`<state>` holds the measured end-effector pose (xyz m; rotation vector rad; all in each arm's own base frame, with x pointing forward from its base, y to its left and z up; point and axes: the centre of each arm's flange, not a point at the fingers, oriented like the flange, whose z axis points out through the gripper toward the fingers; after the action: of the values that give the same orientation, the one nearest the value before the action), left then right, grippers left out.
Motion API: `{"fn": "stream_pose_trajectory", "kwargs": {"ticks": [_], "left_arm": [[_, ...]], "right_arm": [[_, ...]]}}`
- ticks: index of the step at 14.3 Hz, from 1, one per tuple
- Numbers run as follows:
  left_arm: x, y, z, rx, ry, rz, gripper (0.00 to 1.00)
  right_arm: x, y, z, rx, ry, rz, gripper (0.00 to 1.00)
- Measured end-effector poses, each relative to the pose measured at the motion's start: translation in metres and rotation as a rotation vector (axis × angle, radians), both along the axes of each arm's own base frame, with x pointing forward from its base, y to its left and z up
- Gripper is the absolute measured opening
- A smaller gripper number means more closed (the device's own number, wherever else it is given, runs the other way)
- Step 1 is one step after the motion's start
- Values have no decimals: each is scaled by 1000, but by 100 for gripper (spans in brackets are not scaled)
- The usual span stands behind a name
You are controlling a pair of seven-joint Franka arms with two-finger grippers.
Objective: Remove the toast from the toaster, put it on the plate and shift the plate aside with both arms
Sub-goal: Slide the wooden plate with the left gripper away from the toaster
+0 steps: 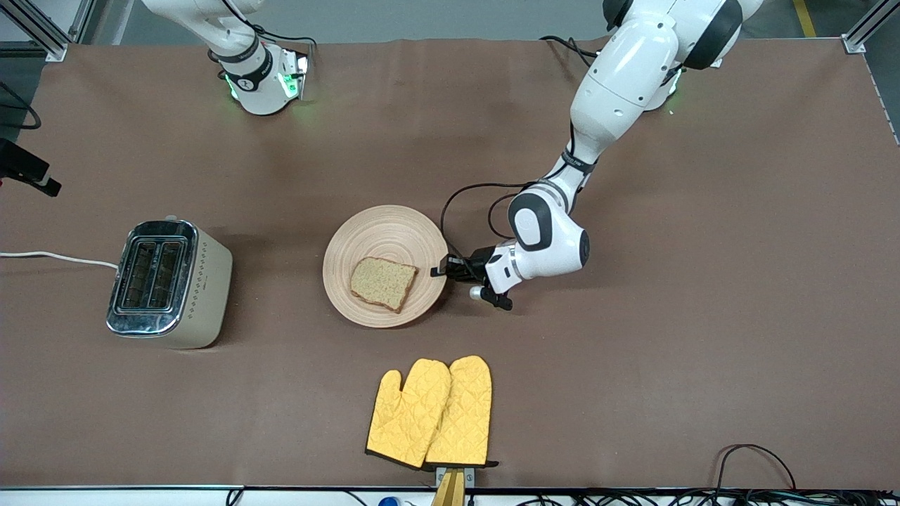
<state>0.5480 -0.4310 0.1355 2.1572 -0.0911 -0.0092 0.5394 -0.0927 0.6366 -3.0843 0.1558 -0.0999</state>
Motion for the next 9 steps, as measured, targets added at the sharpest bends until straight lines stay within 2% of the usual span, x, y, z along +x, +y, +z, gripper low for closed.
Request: {"fn": "stream_pose_trajectory", "kwargs": {"ticks": [6,9], "left_arm": [[19,19,5,-10,-8,33,9],[43,43,19,-67,17,48,9]], "right_arm": [[-1,-1,2,0,-2,-3,100],[-1,-4,2,1,-2,-7,100]]}}
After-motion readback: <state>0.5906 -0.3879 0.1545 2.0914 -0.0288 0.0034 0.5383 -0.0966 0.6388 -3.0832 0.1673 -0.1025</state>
